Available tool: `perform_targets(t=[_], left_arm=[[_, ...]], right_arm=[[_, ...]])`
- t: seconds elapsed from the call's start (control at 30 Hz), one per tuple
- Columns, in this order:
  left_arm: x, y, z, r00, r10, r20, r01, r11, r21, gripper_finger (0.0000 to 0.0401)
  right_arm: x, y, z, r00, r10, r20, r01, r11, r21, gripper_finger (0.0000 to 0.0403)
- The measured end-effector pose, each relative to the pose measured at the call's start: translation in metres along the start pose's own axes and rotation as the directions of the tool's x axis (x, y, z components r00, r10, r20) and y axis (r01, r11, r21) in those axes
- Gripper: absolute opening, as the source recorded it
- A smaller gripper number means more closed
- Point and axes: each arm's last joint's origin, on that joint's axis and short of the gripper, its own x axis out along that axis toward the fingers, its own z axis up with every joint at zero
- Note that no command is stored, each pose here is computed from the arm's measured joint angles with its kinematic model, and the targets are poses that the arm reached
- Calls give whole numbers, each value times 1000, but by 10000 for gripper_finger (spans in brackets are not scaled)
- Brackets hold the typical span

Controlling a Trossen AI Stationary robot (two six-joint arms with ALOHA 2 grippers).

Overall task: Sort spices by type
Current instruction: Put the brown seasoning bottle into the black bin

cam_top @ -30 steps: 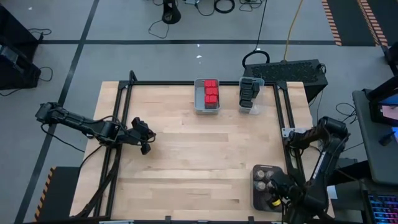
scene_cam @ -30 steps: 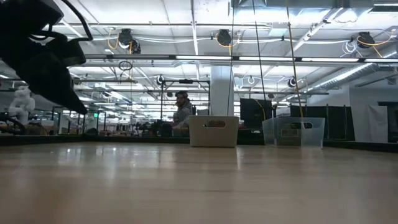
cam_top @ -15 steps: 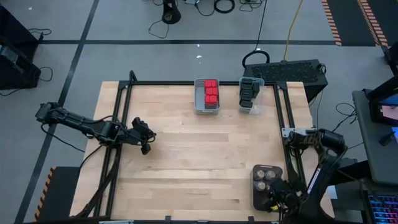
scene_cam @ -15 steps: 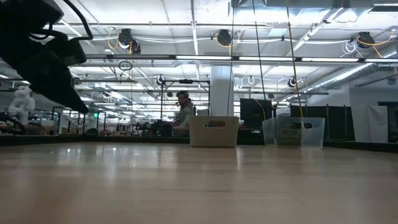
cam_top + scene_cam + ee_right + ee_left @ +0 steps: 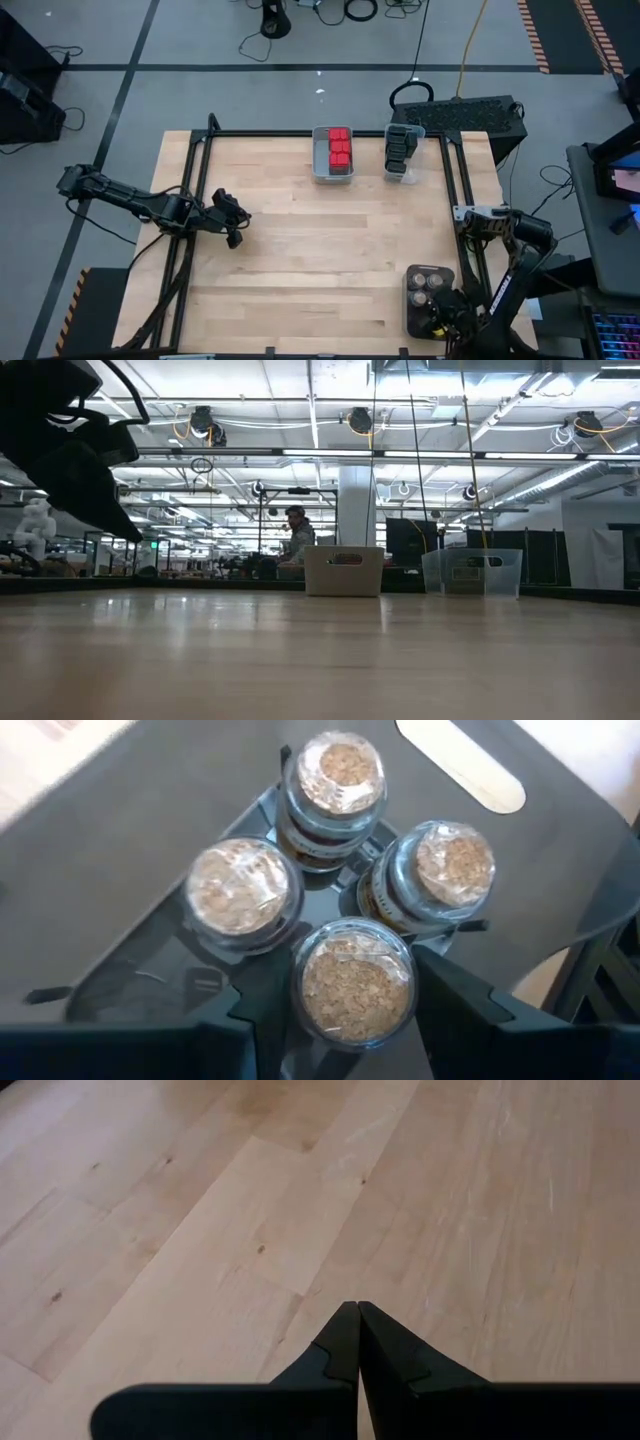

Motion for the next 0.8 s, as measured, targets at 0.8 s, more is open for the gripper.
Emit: perform_targets(t=[0.8], left_arm=[[0,0,0,1000,-5,-4,5,1000,-1,8]], right_arm=[[8,-3,-2,998,14,-57,-14,1000,0,187]])
